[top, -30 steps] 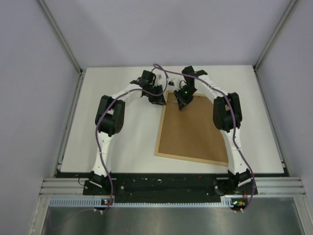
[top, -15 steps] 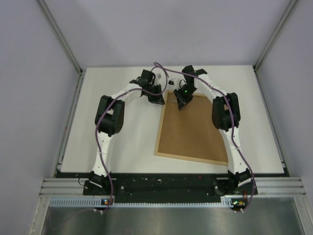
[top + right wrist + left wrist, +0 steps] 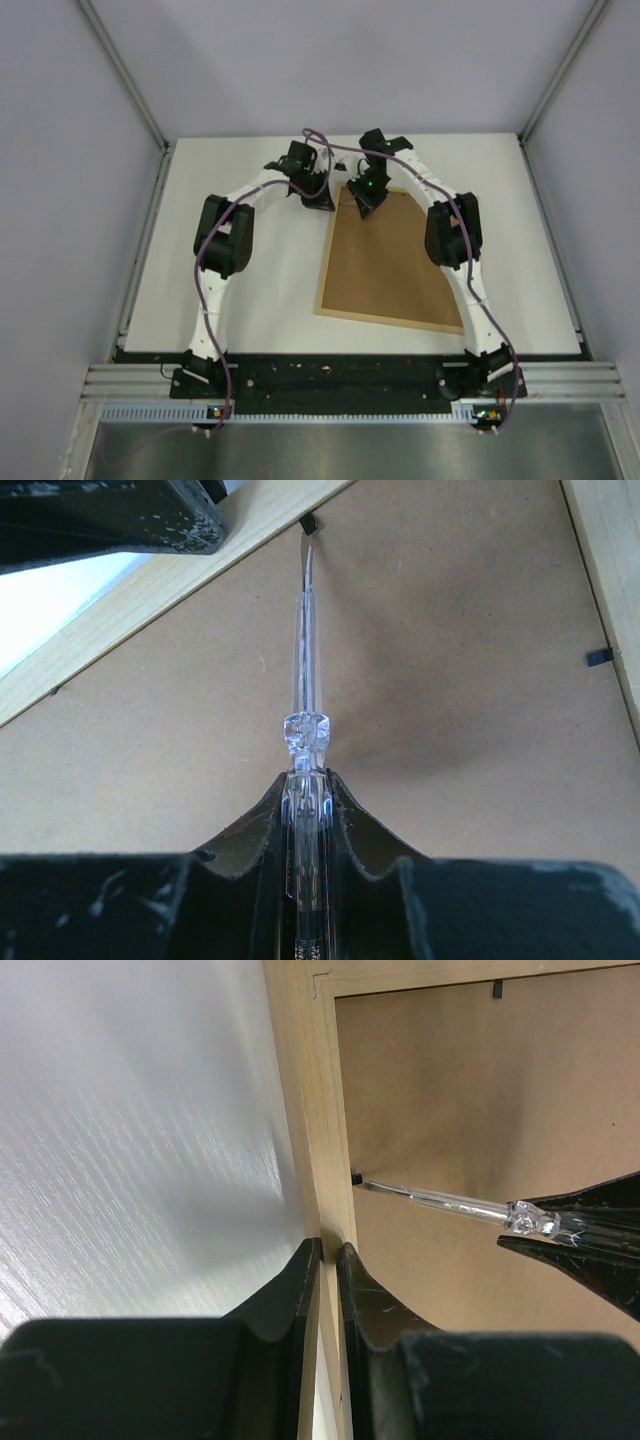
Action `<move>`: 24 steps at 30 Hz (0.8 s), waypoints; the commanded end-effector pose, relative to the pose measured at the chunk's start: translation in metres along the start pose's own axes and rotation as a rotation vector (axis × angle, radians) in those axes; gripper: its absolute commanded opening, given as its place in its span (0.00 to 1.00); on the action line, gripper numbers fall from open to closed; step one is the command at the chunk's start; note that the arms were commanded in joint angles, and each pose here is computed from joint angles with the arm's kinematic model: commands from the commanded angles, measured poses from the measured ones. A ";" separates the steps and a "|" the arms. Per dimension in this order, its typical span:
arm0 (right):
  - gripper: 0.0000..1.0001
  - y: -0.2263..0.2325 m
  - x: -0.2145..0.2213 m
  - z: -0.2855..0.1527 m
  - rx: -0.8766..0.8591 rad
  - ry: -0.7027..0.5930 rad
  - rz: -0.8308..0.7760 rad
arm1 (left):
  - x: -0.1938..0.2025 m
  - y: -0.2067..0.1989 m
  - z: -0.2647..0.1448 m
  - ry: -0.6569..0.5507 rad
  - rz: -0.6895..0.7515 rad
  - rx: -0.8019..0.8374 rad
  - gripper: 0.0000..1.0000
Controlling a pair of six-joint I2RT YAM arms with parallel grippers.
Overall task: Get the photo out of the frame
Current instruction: Release the photo frame item from the photo frame.
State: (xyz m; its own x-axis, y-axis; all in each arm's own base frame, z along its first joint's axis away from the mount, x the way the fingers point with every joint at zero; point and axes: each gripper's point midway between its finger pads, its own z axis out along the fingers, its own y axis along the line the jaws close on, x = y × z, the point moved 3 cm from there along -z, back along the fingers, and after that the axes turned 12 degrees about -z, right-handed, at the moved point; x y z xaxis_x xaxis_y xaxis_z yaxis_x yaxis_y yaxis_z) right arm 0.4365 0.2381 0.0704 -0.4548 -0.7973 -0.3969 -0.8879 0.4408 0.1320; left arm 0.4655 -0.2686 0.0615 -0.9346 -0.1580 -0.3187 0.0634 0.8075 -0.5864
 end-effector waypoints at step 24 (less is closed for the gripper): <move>0.00 0.090 -0.124 0.035 0.195 -0.124 -0.523 | 0.058 -0.015 0.037 0.160 0.064 0.024 0.04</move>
State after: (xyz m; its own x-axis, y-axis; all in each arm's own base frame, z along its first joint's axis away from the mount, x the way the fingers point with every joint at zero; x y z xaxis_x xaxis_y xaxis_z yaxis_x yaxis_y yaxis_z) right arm 0.4364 0.2573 0.0836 -0.3648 -0.8917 -0.2681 -0.9065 0.4058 -0.1162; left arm 0.4669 -0.2665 0.0616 -0.9338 -0.1888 -0.3037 0.0288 0.8068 -0.5902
